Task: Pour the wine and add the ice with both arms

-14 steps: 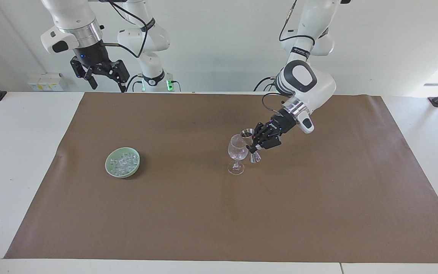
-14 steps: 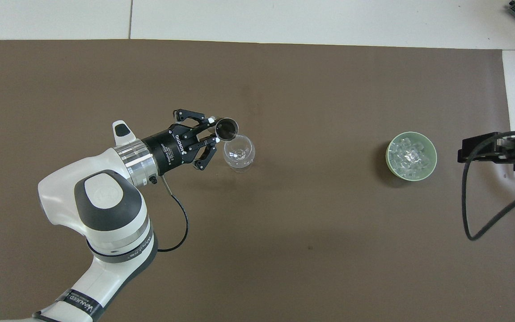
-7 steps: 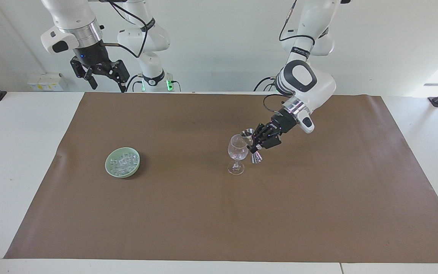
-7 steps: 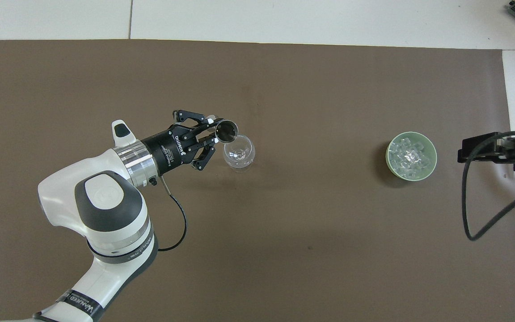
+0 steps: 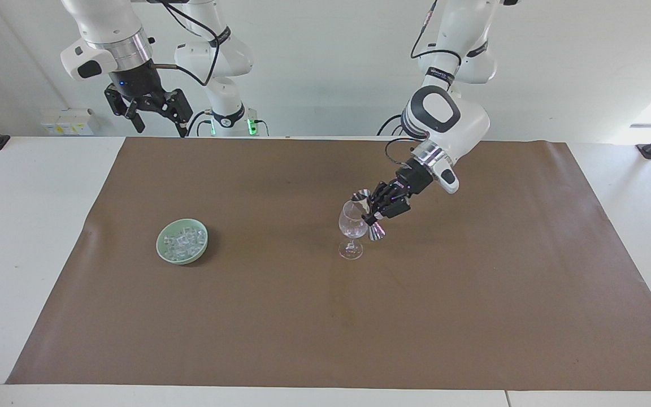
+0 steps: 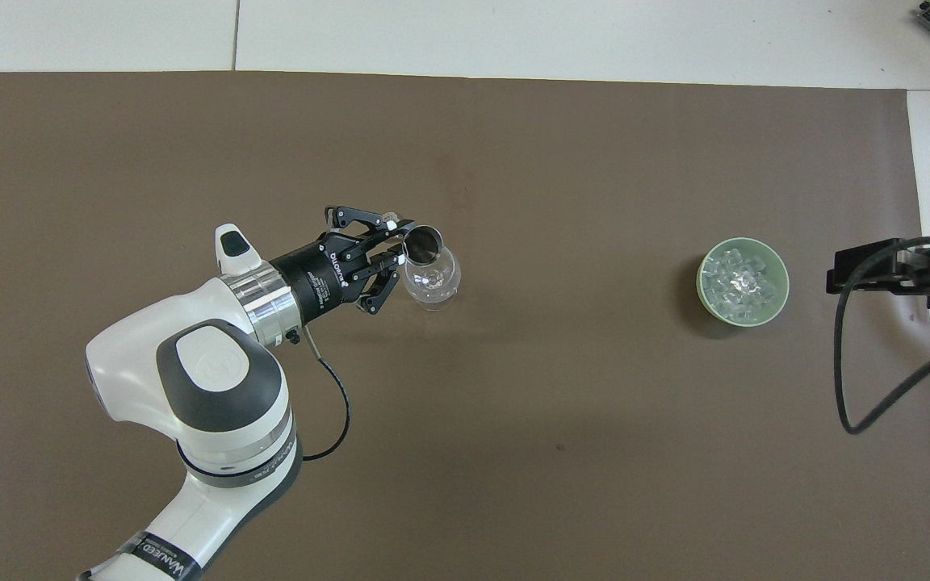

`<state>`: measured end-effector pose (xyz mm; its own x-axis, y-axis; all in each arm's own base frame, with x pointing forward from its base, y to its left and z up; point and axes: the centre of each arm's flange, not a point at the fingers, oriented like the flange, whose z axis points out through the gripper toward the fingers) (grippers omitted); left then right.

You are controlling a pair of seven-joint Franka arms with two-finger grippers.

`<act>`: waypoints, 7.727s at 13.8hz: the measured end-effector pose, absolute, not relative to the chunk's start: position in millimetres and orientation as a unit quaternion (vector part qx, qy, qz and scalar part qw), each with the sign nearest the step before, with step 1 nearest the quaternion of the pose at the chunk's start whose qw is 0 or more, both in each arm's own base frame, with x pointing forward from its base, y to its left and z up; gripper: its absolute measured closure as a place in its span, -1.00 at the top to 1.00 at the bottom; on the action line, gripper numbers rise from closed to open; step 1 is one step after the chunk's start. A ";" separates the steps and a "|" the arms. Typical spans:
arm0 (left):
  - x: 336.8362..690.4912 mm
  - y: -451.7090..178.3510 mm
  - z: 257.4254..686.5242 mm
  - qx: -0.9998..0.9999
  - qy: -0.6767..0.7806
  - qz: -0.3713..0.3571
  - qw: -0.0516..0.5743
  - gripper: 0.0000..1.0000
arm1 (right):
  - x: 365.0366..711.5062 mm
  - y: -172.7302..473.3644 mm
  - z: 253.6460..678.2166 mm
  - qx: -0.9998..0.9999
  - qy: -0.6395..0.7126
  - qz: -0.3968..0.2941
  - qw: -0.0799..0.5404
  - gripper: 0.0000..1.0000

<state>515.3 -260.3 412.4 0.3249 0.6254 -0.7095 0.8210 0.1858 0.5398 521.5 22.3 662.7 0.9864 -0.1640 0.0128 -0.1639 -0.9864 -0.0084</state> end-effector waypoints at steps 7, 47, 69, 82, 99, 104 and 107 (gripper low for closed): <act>516.0 -258.2 412.3 0.662 0.539 -0.062 0.518 -0.58 | 521.5 22.3 662.7 -0.997 0.082 -0.007 0.004 1.00; 496.1 -268.8 423.4 0.709 0.518 0.096 0.469 -0.58 | 521.5 22.3 662.7 -0.997 0.082 -0.007 0.004 1.00; 498.4 -274.3 432.5 0.748 0.451 0.139 0.467 -0.58 | 521.5 22.3 662.7 -0.997 0.082 -0.007 0.004 1.00; 498.0 -276.5 433.7 0.770 0.410 0.162 0.461 -0.58 | 521.5 22.3 662.7 -0.997 0.082 -0.007 0.004 1.00; 504.8 -281.1 439.4 0.788 0.369 0.186 0.456 -0.58 | 521.5 22.3 662.7 -0.997 0.082 -0.007 0.004 1.00; 505.0 -280.9 439.5 0.788 0.369 0.186 0.456 -0.58 | 521.5 22.3 662.7 -0.997 0.082 -0.007 0.004 1.00; 505.1 -280.7 439.5 0.788 0.369 0.186 0.456 -0.58 | 521.5 22.3 662.7 -0.997 0.082 -0.007 0.004 1.00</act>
<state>505.1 -280.7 439.5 0.6583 0.7516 -0.0427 0.4119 -0.3121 0.8561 521.5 22.3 662.7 0.9864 -0.1640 0.0128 -0.1639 -0.9864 -0.0084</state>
